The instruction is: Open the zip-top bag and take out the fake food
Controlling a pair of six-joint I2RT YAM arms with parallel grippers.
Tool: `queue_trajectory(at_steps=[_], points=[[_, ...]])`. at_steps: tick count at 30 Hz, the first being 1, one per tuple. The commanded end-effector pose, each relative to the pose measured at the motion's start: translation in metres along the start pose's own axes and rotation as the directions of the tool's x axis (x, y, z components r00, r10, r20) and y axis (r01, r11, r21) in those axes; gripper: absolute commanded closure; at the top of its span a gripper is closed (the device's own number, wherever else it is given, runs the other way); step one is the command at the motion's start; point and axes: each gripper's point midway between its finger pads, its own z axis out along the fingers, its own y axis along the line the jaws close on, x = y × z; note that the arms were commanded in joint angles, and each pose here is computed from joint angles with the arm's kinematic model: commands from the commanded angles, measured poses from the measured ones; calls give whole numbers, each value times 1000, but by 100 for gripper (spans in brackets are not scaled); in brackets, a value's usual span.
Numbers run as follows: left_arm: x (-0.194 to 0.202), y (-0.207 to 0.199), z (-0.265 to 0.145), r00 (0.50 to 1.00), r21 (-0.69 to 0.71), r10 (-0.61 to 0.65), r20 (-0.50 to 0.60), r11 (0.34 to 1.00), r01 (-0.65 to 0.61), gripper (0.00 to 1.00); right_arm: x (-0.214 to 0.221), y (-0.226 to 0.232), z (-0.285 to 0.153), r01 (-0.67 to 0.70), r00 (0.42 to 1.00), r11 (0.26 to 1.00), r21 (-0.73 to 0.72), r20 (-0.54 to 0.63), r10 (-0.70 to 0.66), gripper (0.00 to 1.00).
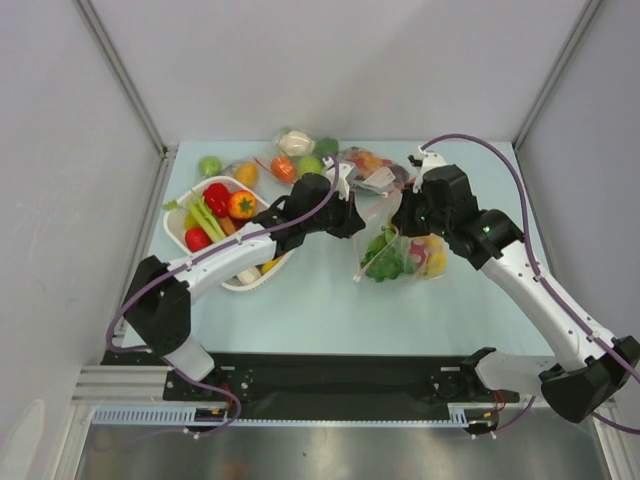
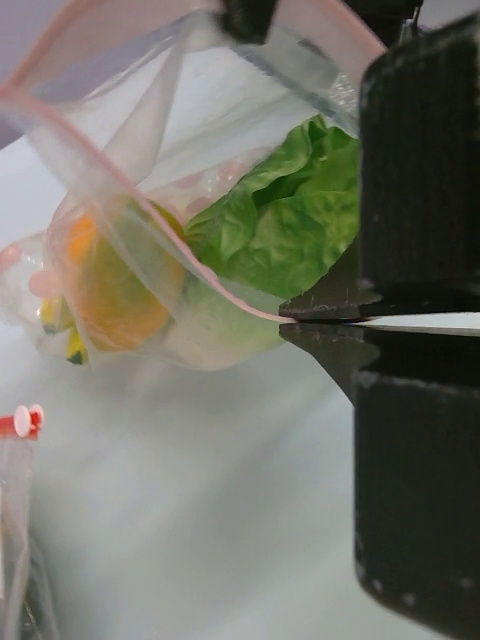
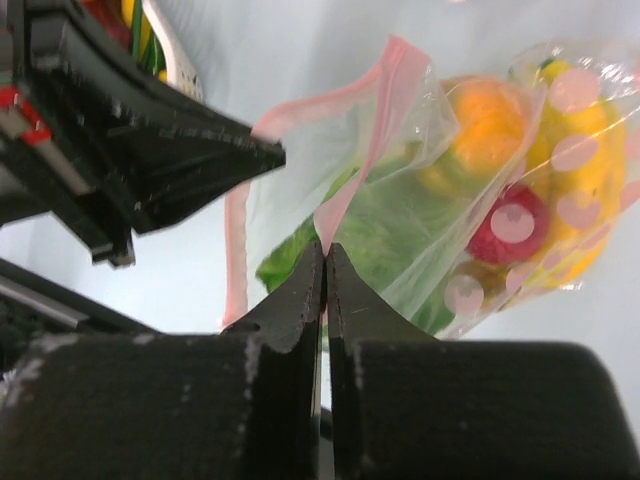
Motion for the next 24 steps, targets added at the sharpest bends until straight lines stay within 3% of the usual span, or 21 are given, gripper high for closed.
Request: queue_trajectory(at_steps=[1,8,15,19,21,22,24], points=[[-13,11,0,998,-69,-37,45,997,40,99,3,16,-19,-16,999,999,-34,-31,15,100],[-13,38,-7,994,-214,-69,86,973,86,100,30,19,-36,-40,987,999,6,-155,41,100],[-5,50,-5,995,-268,-72,76,959,90,100,67,25,-38,-34,952,999,16,-304,37,100],[-9,40,-8,995,-226,-47,87,972,65,98,78,23,-33,-47,946,999,25,-319,53,100],[-9,27,-9,997,-178,-3,82,984,18,91,78,23,-30,-52,948,998,28,-312,58,100],[-14,21,-14,995,-167,17,95,986,-1,79,76,24,-27,-57,951,998,26,-302,62,100],[-7,5,-19,996,-120,59,68,992,-51,65,73,26,-25,-68,954,997,27,-290,73,100]])
